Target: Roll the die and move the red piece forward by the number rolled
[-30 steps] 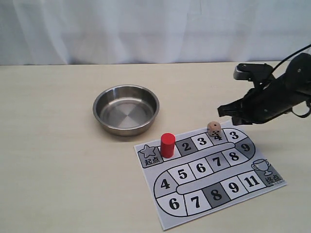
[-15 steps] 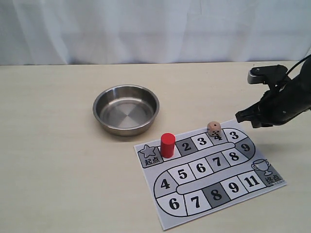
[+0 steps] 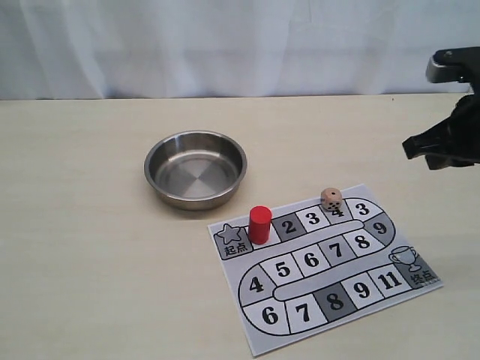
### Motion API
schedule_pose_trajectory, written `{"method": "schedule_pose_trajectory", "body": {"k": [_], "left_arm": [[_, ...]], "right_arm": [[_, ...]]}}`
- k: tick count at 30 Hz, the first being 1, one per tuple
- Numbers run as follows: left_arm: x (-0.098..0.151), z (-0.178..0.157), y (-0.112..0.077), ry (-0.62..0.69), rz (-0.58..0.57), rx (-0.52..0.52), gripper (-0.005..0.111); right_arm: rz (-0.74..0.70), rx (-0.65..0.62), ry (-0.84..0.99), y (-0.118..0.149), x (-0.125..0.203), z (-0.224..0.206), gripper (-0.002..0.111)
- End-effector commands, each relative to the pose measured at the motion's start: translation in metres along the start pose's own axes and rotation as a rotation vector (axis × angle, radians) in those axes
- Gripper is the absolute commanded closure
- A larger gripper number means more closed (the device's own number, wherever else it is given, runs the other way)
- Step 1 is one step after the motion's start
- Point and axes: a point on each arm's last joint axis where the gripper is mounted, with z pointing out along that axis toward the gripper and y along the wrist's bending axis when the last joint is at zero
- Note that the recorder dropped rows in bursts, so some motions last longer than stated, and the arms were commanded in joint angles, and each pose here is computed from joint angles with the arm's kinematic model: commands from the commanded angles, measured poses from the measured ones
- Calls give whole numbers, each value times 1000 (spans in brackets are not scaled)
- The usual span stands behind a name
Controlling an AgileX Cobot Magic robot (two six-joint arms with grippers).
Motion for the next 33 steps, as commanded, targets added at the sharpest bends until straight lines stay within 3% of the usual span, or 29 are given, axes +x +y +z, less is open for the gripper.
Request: {"method": "schedule_pose_trajectory", "body": {"k": [1,8,16,25,33], "left_arm": [[-3,0,0,-19,-3,1,107],[-3,0,0,-19,-3,1,107],[-3,0,0,-19,-3,1,107],[-3,0,0,-19,-3,1,107],[-3,0,0,-19,-3,1,107]], "right_arm": [[3,31,-45,1,12,-49,104],[5,47,-162,8,33,-111,104],[-20,111,-397,18,80,-192,104],[-30,162,-727,36,167,-268,104],[-40,192,-962,52,257,-299,104]]}}
